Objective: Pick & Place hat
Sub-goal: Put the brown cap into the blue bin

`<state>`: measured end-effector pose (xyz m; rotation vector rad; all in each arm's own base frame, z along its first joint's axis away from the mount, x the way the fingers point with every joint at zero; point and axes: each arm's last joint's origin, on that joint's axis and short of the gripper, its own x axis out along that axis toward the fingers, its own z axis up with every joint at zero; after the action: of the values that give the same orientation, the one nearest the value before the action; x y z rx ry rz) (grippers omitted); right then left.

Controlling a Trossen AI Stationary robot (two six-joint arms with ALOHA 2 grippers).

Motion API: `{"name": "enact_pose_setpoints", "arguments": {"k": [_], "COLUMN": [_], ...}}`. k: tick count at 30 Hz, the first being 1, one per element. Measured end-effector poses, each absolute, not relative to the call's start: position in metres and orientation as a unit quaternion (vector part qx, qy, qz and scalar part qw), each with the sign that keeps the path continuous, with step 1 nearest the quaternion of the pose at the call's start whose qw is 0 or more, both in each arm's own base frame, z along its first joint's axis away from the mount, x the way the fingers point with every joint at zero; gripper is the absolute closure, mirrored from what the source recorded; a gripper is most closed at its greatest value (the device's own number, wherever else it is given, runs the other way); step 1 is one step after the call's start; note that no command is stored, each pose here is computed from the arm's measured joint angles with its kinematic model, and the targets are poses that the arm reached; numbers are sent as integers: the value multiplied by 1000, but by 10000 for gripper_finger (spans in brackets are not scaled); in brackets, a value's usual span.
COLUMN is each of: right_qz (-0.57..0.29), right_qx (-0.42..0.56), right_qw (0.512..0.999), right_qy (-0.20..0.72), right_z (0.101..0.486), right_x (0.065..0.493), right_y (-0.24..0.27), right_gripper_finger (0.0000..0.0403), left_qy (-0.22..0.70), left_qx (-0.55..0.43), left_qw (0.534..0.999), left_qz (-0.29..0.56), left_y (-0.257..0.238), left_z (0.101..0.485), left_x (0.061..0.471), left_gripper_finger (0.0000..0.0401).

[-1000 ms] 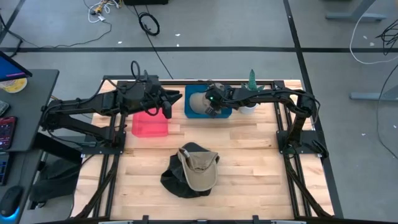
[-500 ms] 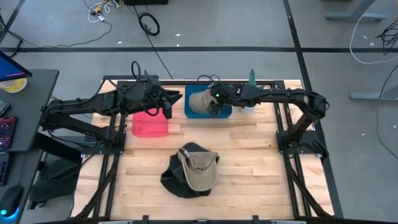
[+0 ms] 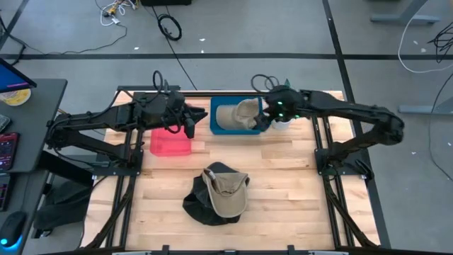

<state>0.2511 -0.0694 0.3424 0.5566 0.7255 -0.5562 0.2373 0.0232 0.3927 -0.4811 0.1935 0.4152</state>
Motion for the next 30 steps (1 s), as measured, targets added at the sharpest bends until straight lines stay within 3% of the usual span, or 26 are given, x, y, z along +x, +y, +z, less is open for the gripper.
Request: {"name": "enact_pose_setpoints", "arguments": {"k": [6,10,14,23,30], "right_qz": [-196,-163,-109,-26,-27], "right_qx": [276,309,344,395,407], "right_qw": [882,877,882,890,885], "right_qy": [328,331,302,227,224], "right_z": [348,328,306,289,290], "right_x": [233,228,235,247,248], "right_y": [-28,-5,14,32,33], "right_gripper_finger": [164,186,201,208,208], "left_qy": [128,169,228,378,434], "left_qx": [-276,-153,-6,30,48], "left_qw": [948,974,968,918,891], "left_qz": [94,-20,-104,-114,-124], "left_y": [16,0,-18,-27,-28], "left_z": [392,389,377,338,308], "left_x": [239,238,232,245,272], "left_gripper_finger": [296,296,296,289,214]}}
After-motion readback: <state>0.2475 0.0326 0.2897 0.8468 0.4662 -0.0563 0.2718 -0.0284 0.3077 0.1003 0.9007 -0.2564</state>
